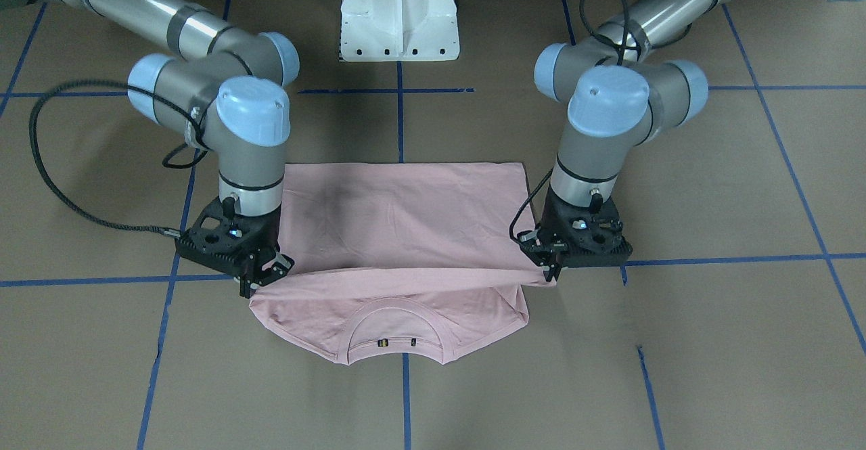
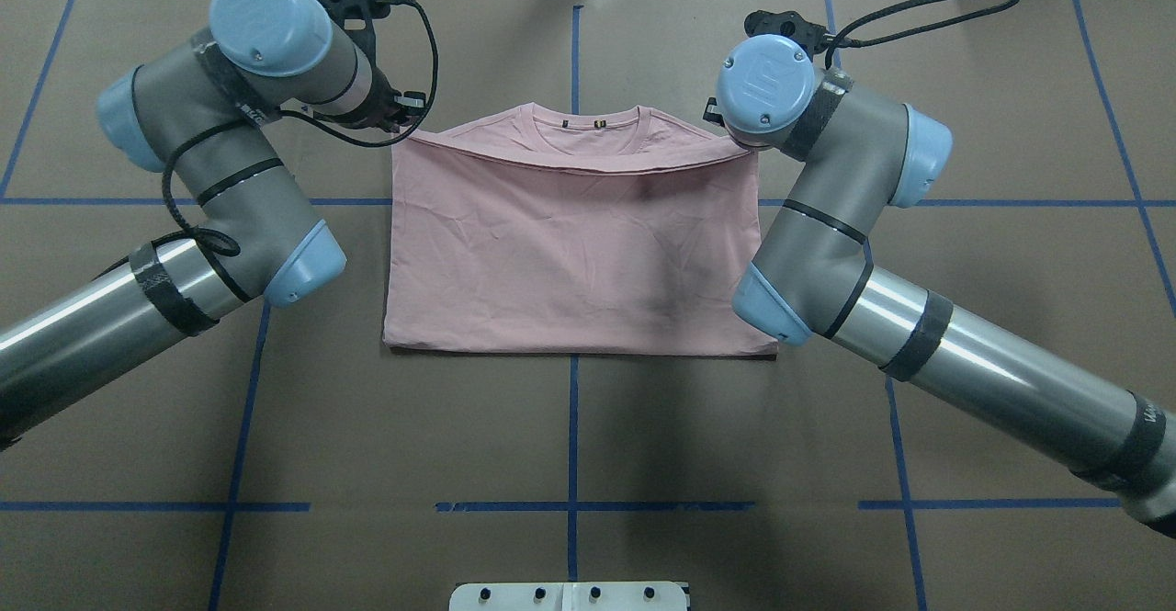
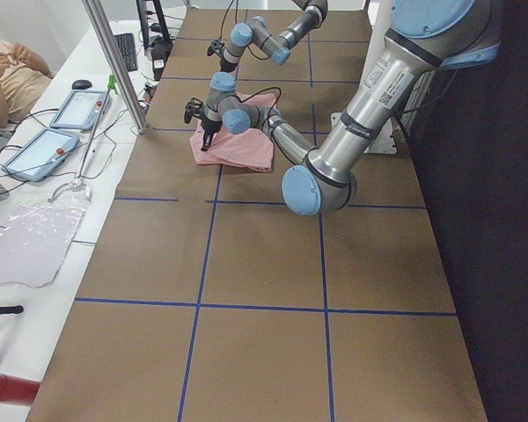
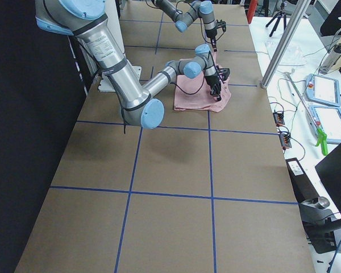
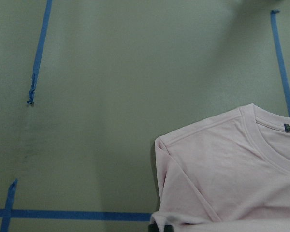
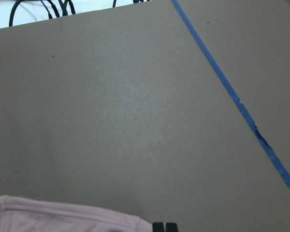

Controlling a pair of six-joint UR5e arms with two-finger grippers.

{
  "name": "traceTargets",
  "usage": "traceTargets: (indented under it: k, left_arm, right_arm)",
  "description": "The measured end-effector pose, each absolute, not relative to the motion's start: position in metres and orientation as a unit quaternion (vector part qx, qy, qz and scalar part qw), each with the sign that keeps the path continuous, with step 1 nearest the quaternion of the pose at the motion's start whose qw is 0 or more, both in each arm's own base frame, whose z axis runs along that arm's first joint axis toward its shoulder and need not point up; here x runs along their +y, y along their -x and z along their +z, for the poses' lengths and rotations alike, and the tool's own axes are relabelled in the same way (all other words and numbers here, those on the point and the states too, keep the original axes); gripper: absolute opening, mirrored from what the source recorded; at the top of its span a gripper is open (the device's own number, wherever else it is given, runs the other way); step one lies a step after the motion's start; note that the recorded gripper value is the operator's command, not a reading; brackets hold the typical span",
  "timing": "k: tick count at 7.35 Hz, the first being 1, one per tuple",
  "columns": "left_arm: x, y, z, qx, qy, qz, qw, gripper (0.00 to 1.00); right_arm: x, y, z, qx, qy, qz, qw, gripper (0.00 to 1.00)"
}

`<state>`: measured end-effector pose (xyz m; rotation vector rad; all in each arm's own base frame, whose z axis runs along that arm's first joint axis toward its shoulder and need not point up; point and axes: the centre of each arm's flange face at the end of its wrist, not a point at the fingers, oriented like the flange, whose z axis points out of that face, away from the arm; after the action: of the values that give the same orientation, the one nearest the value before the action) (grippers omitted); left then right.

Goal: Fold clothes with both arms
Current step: 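Lift the hem and fold it over toward the collar with both grippers, then release the hem and move the left gripper to the shirt's side edge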

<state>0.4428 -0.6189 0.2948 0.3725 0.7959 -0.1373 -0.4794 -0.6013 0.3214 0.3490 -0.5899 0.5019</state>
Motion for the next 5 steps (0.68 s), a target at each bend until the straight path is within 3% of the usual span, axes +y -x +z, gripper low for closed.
traceTargets:
  k: [2, 5]
  left_arm:
    - [-0.636, -0.45, 0.315, 0.385, -0.206, -0.046, 0.898, 1.0]
    - [-0.622, -0.436, 0.318, 0.397, -0.219, -0.039, 0.891, 1.0]
  right_arm:
    - [-0.62, 0.487, 0.352, -0.3, -0.176, 0.203, 0.915, 1.0]
    - [-0.636, 0.46, 0.349, -0.327, -0.159, 0.143, 0.92, 1.0]
